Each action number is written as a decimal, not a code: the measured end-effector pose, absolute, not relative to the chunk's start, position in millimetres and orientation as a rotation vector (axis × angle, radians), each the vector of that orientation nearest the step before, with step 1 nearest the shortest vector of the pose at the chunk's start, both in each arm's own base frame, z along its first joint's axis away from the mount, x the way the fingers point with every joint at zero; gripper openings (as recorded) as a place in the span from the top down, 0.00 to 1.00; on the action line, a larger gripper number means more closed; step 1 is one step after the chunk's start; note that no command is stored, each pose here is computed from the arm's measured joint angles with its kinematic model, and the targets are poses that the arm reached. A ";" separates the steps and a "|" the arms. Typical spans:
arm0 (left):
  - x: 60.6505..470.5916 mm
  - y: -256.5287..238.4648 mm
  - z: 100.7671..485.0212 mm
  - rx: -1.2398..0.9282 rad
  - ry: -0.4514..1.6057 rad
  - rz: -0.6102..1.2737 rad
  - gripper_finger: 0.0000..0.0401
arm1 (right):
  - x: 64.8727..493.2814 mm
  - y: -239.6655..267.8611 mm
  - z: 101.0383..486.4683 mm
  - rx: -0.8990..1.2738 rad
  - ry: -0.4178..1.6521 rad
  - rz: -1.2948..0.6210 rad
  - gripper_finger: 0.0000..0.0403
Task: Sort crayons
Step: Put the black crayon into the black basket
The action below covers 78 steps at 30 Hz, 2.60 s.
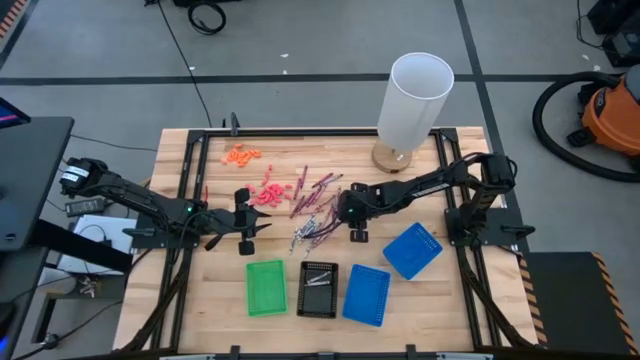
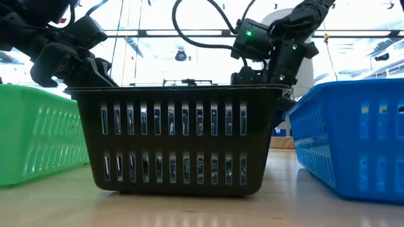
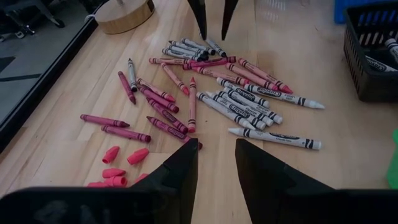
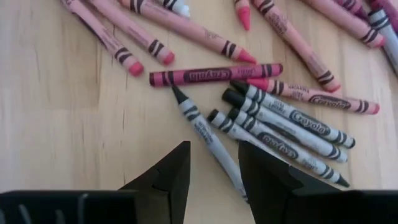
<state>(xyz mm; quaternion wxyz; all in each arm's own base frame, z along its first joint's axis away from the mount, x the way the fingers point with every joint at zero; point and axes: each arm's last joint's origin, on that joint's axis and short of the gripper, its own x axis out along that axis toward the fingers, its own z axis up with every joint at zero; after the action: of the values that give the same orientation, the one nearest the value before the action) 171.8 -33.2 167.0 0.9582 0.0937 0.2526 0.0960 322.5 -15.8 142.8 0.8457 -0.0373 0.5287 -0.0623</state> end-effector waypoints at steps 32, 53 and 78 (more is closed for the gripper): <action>171.8 -33.2 166.9 0.192 0.514 0.195 0.71 | 310.2 -9.2 145.5 -0.007 1.053 -0.025 0.90; 172.5 -33.4 168.2 0.187 0.502 0.195 0.71 | 350.3 65.3 213.6 0.050 0.697 0.168 0.90; 173.2 -33.6 169.4 0.172 0.487 0.198 0.71 | 370.2 120.0 167.3 0.128 0.700 0.242 0.90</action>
<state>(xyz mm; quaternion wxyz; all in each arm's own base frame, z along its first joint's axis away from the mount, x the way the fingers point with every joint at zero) 173.2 -33.6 169.4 0.9620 0.0849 0.2405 0.0976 370.2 120.0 167.3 0.9303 0.0627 0.3417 0.1179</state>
